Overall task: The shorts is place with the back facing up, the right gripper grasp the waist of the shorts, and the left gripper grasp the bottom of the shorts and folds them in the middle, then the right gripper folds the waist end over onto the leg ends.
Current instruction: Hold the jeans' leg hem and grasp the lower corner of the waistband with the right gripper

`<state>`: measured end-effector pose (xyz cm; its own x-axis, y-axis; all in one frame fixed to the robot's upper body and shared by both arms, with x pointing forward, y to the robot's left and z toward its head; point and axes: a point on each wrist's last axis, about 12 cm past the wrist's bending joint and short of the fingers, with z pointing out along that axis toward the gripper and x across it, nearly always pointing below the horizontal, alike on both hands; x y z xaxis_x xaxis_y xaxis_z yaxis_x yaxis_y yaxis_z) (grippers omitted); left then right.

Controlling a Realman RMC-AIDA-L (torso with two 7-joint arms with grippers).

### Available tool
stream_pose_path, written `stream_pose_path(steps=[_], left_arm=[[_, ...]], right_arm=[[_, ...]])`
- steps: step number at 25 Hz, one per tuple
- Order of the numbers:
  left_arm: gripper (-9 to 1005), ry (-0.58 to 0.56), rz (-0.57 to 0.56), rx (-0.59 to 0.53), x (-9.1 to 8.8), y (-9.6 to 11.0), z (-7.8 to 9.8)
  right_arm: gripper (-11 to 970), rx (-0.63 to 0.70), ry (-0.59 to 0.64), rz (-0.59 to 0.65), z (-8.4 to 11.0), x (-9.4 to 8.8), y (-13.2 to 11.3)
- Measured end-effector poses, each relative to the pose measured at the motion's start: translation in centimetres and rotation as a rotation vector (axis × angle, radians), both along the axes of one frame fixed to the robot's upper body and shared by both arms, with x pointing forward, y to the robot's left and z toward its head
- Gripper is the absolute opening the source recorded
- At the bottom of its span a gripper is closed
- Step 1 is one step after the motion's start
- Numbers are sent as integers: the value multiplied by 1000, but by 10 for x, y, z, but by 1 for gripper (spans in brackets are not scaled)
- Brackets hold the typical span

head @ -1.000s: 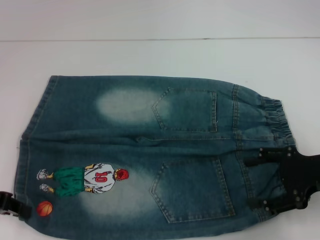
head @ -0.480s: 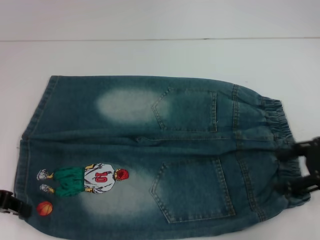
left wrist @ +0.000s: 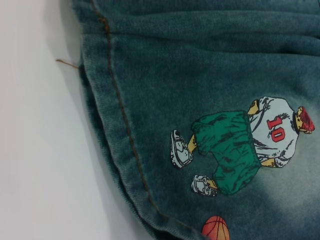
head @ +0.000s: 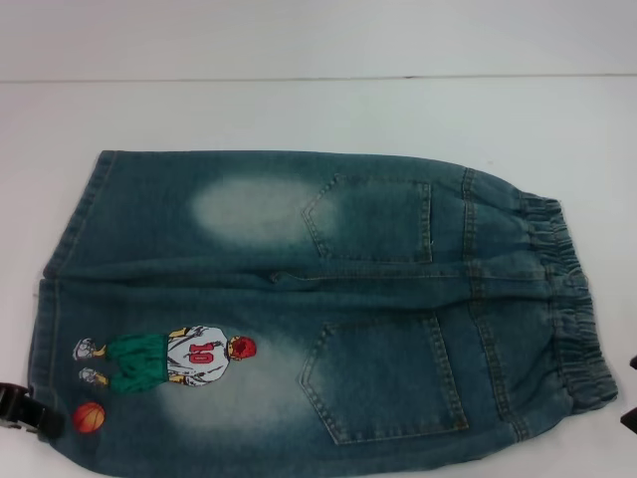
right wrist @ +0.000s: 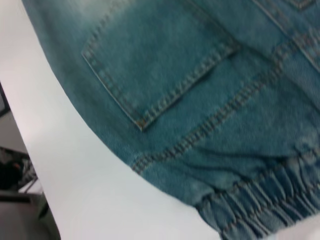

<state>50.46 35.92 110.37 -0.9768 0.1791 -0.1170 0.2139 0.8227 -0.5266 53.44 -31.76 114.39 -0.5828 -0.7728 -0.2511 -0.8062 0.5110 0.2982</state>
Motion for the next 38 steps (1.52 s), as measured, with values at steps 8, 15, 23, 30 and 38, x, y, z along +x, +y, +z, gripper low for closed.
stream_pose_path(steps=[8, 15, 23, 30, 38], left_arm=[[74, 3, -6, 2, 0, -1, -1], [75, 3, -1, 4, -1, -1, -2], [75, 2, 2, 5, -2, -1, -4], [75, 6, 5, 4, -2, -2, -4], [75, 3, 7, 3, -1, -3, -5]], right_arm=[[881, -34, 33, 10, -10, 0, 6], [862, 2, 34, 34, -16, -3, 9], [841, 75, -33, 97, -18, -4, 11], [822, 125, -71, 142, -20, -7, 12], [801, 157, -96, 155, -30, -8, 12]])
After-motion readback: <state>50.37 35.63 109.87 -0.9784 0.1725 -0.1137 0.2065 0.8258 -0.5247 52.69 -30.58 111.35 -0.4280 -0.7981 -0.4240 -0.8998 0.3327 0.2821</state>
